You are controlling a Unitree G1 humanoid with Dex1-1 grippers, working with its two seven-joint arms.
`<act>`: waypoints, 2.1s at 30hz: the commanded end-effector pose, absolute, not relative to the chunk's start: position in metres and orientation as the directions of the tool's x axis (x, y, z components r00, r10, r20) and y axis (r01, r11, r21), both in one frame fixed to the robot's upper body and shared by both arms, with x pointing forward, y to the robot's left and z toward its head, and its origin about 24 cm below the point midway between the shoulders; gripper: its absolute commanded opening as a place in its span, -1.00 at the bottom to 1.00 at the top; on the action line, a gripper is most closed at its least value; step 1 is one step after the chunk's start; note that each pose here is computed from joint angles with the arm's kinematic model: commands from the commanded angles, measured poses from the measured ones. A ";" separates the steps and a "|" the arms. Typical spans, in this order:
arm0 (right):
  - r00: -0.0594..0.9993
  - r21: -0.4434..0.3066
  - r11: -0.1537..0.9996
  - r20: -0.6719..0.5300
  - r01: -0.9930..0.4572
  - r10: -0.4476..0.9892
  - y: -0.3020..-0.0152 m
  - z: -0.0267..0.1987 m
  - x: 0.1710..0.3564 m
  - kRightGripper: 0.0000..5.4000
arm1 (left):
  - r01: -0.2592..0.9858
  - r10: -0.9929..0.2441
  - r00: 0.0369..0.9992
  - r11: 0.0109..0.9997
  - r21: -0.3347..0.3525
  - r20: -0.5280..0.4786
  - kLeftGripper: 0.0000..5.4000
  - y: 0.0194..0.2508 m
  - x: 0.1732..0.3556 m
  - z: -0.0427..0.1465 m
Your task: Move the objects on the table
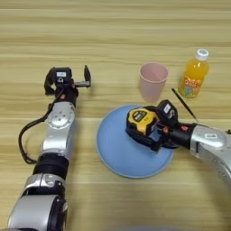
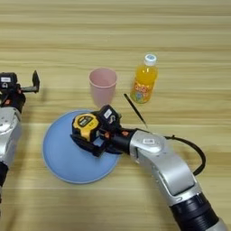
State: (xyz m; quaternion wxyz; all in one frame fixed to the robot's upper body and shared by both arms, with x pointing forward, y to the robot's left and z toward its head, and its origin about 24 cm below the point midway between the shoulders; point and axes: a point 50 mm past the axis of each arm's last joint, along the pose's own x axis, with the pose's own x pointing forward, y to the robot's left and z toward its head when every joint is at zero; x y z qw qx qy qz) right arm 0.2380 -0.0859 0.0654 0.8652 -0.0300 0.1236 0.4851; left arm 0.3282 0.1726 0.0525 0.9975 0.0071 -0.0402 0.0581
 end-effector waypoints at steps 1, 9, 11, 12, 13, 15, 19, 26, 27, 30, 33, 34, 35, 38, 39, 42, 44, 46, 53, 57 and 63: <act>0.487 0.052 0.512 -0.236 -0.858 0.841 -0.080 0.063 0.244 0.70 | -0.114 0.113 0.990 0.993 0.016 0.079 1.00 0.169 0.329 0.054; 0.464 0.062 0.493 -0.255 -0.868 0.848 -0.077 0.052 0.243 0.84 | -0.110 0.108 0.991 0.994 0.020 0.072 1.00 0.169 0.329 0.053; 0.463 0.064 0.490 -0.244 -0.869 0.852 -0.076 0.053 0.243 0.93 | -0.110 0.108 0.992 0.994 0.020 0.071 1.00 0.169 0.329 0.053; 0.466 0.059 0.492 -0.236 -0.869 0.853 -0.077 0.054 0.243 0.96 | -0.109 0.108 0.992 0.994 0.020 0.071 1.00 0.169 0.329 0.053; 0.469 0.053 0.492 -0.227 -0.869 0.854 -0.077 0.055 0.244 0.99 | -0.109 0.107 0.992 0.994 0.020 0.070 1.00 0.169 0.329 0.053; 0.475 0.045 0.494 -0.206 -0.868 0.855 -0.078 0.059 0.245 0.99 | -0.109 0.107 0.992 0.994 0.021 0.069 1.00 0.169 0.329 0.052; 0.500 0.025 0.508 -0.147 -0.861 0.854 -0.081 0.072 0.245 0.99 | -0.109 0.107 0.992 0.994 0.025 0.066 1.00 0.169 0.329 0.052; 0.657 -0.103 0.650 -0.043 -0.753 0.753 -0.113 0.100 0.252 0.99 | -0.108 0.106 0.992 0.994 0.026 0.065 1.00 0.168 0.329 0.052; 0.681 -0.117 0.673 -0.041 -0.730 0.731 -0.119 0.102 0.253 0.99 | -0.108 0.106 0.992 0.994 0.026 0.065 1.00 0.168 0.329 0.052; 0.751 -0.144 0.739 -0.042 -0.658 0.659 -0.138 0.107 0.256 0.99 | -0.107 0.105 0.992 0.994 0.025 0.066 1.00 0.167 0.329 0.052; 0.819 -0.156 0.806 -0.052 -0.571 0.571 -0.159 0.108 0.260 0.99 | -0.107 0.105 0.992 0.994 0.025 0.068 1.00 0.166 0.328 0.052; 0.835 -0.157 0.821 -0.056 -0.549 0.547 -0.164 0.109 0.261 0.99 | -0.107 0.105 0.992 0.994 0.025 0.068 1.00 0.165 0.328 0.053; 0.853 -0.156 0.839 -0.065 -0.521 0.518 -0.170 0.108 0.262 0.99 | -0.107 0.105 0.992 0.994 0.025 0.068 1.00 0.165 0.328 0.053; 0.877 -0.143 0.866 -0.099 -0.480 0.470 -0.181 0.103 0.265 0.99 | -0.106 0.105 0.992 0.994 0.026 0.069 1.00 0.164 0.328 0.053; 0.881 -0.138 0.871 -0.113 -0.472 0.459 -0.183 0.100 0.266 0.99 | -0.107 0.105 0.992 0.994 0.026 0.069 1.00 0.164 0.328 0.053; 0.886 -0.135 0.879 -0.151 -0.458 0.438 -0.185 0.094 0.268 0.99 | -0.107 0.105 0.992 0.994 0.026 0.069 1.00 0.164 0.328 0.053; 0.885 -0.128 0.881 -0.174 -0.455 0.431 -0.186 0.090 0.269 0.99 | -0.108 0.106 0.992 0.994 0.026 0.069 1.00 0.164 0.328 0.053; 0.884 -0.130 0.883 -0.199 -0.452 0.423 -0.187 0.085 0.270 0.99 | -0.107 0.105 0.992 0.994 0.026 0.070 1.00 0.164 0.328 0.053; 0.883 -0.124 0.896 -0.271 -0.426 0.383 -0.191 0.071 0.275 0.99 | -0.107 0.105 0.992 0.994 0.025 0.070 1.00 0.163 0.328 0.053; 0.885 -0.133 0.900 -0.290 -0.415 0.365 -0.192 0.066 0.278 0.99 | -0.107 0.105 0.992 0.994 0.025 0.070 1.00 0.163 0.328 0.054; 0.871 -0.079 0.910 -0.333 -0.406 0.360 -0.192 0.055 0.283 0.99 | -0.106 0.104 0.992 0.994 0.025 0.070 1.00 0.163 0.328 0.053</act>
